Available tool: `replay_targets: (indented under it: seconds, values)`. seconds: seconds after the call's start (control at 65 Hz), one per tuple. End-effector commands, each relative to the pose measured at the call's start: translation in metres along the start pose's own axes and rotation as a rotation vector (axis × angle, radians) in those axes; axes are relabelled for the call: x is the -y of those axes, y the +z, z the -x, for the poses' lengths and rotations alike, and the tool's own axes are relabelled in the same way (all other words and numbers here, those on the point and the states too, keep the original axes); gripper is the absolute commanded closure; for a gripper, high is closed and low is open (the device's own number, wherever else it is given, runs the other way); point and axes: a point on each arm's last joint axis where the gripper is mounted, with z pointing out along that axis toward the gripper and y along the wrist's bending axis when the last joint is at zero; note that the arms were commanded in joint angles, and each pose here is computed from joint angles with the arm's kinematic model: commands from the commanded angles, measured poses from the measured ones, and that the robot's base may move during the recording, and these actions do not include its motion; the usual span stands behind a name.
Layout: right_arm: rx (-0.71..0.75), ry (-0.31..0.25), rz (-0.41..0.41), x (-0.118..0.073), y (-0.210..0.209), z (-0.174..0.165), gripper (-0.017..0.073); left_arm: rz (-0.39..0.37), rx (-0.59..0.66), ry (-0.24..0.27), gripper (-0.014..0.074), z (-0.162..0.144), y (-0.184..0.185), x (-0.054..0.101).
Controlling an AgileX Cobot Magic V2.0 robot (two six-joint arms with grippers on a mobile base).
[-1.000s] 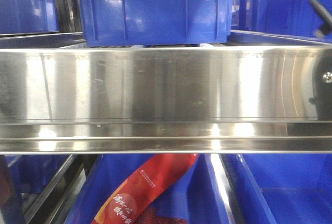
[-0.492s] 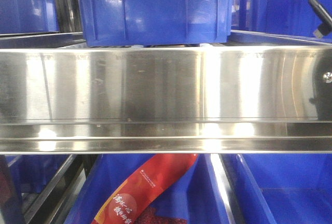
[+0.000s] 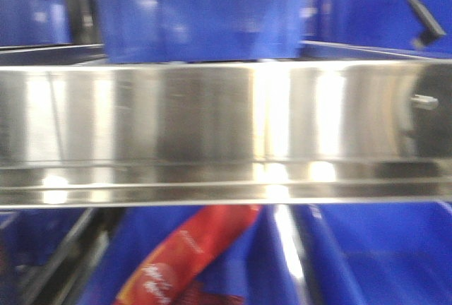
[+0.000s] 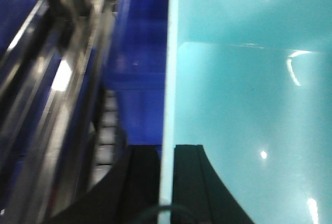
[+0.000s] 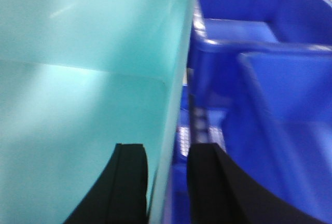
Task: Fetch blue bin and place on conveyor start
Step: 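Hold the bin with both grippers while the base turns away from the rack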
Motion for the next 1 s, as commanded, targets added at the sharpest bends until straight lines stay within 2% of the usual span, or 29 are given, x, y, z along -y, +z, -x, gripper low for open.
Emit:
replay_targets:
  seconds: [0.0,0.985]
  values:
    - [0.073,0.041,0.044,-0.0020,-0.0081,0.0077,0.0720,-0.061,0.026,-0.020,0.0704,0.0016,-0.0059,0.0086]
    - [0.073,0.041,0.044,-0.0020,-0.0081,0.0077,0.0720,-0.061,0.026,-0.020,0.0704,0.0016,-0.0059,0.0086]
